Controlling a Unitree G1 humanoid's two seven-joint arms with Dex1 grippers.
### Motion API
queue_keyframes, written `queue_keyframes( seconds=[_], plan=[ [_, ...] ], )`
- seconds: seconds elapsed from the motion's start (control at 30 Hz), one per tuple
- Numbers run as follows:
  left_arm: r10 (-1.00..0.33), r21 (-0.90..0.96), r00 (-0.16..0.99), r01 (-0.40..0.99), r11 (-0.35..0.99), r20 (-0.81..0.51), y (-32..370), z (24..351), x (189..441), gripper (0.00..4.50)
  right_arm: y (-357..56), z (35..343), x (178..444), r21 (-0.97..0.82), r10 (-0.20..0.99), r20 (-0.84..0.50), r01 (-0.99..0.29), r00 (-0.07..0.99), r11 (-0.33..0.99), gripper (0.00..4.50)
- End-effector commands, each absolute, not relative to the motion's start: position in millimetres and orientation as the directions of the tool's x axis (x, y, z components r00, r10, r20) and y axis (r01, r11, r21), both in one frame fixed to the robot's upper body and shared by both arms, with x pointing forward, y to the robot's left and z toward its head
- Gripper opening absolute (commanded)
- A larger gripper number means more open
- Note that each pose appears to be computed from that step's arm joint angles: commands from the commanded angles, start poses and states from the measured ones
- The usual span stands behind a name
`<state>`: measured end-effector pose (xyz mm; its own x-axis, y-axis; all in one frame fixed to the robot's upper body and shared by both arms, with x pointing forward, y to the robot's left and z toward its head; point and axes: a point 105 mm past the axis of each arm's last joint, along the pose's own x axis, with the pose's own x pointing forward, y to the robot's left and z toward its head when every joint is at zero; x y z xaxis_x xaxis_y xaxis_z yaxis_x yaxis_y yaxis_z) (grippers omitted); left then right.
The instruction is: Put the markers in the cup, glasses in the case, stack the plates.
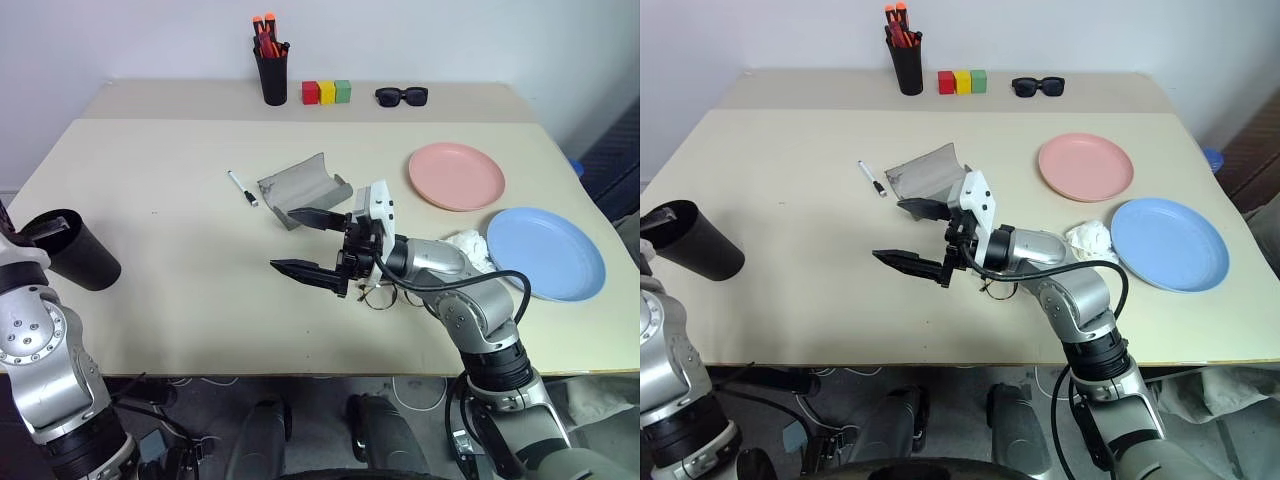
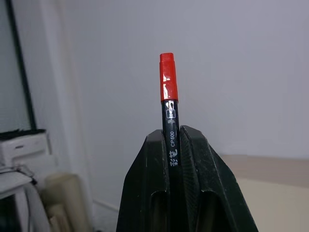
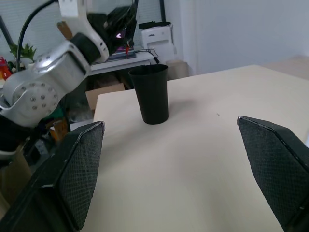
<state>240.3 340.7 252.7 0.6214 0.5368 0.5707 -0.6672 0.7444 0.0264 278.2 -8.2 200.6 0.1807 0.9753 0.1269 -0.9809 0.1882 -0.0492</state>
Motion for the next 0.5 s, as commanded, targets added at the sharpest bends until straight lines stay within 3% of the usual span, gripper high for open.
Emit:
queue_keyframes(
  seconds=[0.03, 0.5],
  plan=[
    [0.518, 0.019, 0.595, -0.668, 0.744, 0.615, 344.0, 260.7, 240.0, 0.06, -5.7, 210.9, 271.5, -0.075, 0.978, 0.156, -0.985, 0.142, 0.155, 4.5],
    [0.48, 0.058, 0.655, -0.623, 0.78, 0.583, 354.3, 238.6, 271.8, 0.06, -11.0, 205.0, 270.3, -0.064, 0.967, 0.157, -0.975, 0.2, 0.213, 4.5]
  ],
)
